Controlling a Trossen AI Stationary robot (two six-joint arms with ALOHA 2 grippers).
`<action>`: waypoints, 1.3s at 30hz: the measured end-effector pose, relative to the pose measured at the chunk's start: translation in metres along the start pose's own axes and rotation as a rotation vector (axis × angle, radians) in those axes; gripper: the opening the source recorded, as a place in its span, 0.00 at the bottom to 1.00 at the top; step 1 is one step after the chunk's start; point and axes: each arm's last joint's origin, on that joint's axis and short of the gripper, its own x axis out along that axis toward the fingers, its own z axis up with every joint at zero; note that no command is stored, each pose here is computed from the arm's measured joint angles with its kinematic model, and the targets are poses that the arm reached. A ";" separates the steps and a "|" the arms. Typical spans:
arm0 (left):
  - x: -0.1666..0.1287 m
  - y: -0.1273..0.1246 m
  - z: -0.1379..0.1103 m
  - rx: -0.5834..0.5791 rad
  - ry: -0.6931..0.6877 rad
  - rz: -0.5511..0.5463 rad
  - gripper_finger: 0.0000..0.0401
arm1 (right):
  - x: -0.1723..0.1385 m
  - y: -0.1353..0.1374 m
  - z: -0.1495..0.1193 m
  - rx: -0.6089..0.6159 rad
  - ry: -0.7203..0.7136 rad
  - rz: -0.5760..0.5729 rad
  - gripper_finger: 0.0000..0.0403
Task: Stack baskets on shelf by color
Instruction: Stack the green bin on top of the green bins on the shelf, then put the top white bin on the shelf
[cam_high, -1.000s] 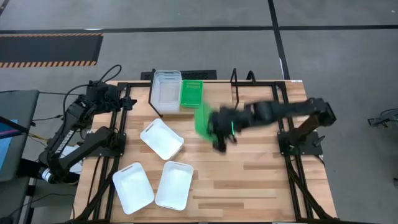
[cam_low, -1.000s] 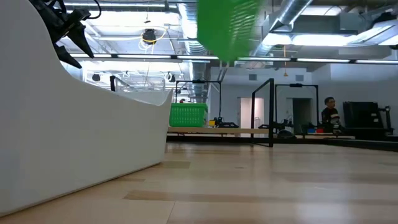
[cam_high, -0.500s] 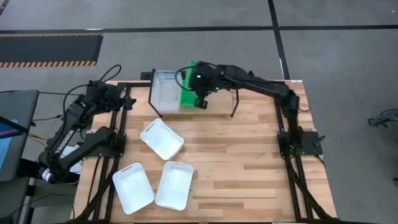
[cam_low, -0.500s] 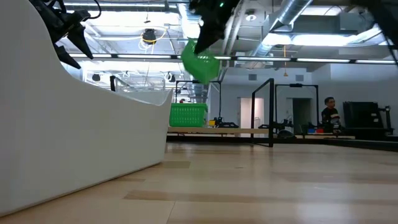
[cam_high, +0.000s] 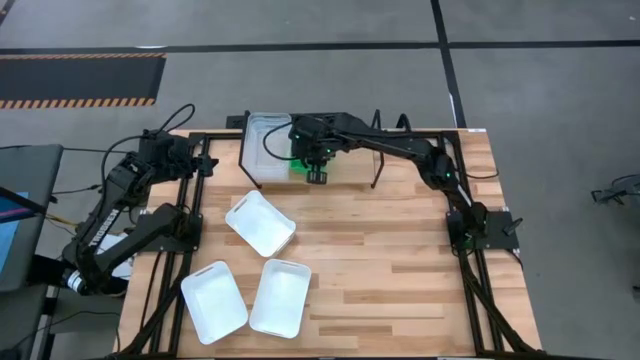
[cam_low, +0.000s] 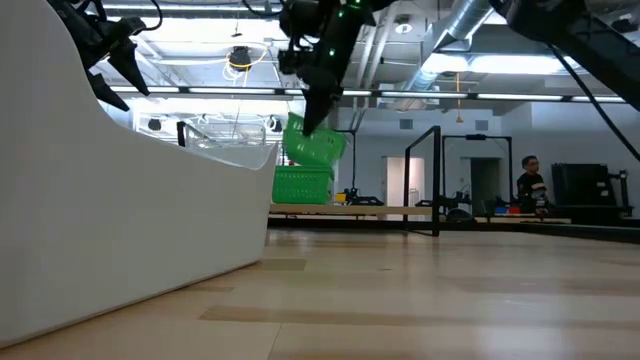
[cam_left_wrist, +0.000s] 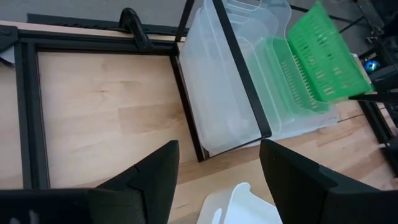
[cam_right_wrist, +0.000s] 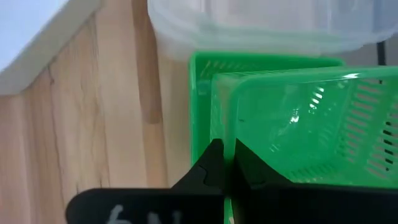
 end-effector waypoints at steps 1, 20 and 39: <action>0.000 0.000 0.000 0.000 -0.001 0.000 0.53 | 0.001 0.000 -0.001 0.001 0.012 0.004 0.03; 0.000 0.000 0.000 0.000 0.000 0.000 0.53 | -0.001 -0.005 0.003 0.017 -0.042 -0.014 0.14; 0.000 0.000 0.000 0.000 0.000 -0.001 0.53 | -0.003 -0.007 0.001 0.055 -0.035 -0.017 0.48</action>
